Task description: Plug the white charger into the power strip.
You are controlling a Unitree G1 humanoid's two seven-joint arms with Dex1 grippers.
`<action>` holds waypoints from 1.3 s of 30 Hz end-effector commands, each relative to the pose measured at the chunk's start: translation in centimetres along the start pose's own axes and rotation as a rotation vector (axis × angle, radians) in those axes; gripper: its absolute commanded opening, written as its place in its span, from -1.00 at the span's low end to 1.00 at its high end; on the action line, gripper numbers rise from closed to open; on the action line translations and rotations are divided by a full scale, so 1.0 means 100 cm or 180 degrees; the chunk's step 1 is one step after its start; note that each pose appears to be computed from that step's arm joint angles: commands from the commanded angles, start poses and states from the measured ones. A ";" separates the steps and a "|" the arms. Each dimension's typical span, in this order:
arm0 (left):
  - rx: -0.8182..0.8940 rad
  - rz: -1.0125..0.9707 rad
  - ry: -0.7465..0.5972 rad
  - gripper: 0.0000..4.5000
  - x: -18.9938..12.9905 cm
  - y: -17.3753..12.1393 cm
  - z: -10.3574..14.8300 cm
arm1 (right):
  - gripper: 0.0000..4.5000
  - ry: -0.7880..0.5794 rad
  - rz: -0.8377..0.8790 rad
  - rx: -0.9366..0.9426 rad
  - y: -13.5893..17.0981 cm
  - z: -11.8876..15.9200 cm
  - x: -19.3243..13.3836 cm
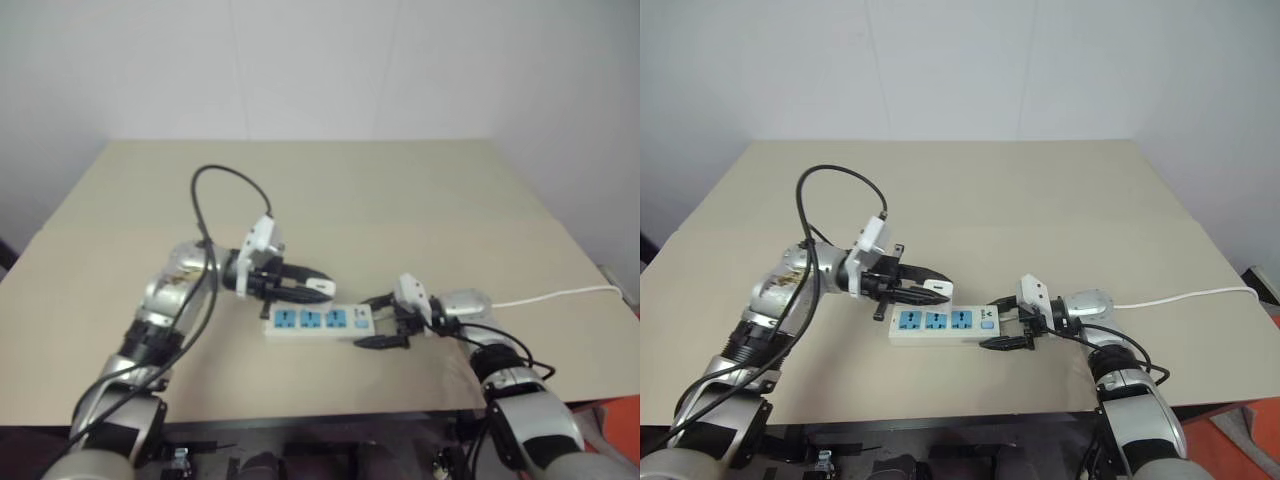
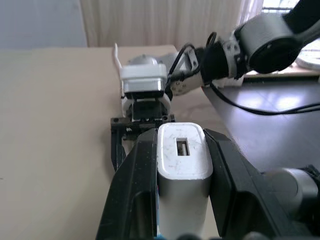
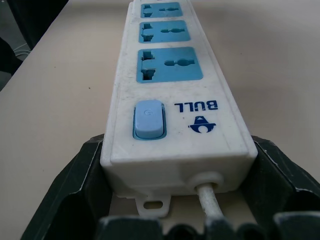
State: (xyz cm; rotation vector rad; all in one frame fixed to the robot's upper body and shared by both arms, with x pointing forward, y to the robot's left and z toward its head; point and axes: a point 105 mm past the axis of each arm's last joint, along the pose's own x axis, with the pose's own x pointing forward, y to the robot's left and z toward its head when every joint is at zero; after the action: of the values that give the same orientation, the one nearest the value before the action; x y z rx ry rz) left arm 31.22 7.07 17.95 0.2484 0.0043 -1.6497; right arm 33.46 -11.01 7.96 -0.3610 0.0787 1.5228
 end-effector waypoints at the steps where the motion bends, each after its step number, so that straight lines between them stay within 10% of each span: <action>1: 0.0139 0.0048 0.0040 -0.55 0.005 0.009 0.000 | 0.51 0.0026 0.0090 -0.0021 0.008 -0.005 0.006; 39: -0.0507 -0.0107 -0.0050 -0.55 0.027 0.013 -0.047 | 0.51 0.0130 0.0040 0.0005 0.016 -0.020 0.016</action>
State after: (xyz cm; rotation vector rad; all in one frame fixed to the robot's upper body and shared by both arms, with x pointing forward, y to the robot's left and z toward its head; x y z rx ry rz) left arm 33.04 5.09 13.25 0.0854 0.1176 -1.6689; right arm 33.35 -10.58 7.36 -0.3872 0.0478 1.4883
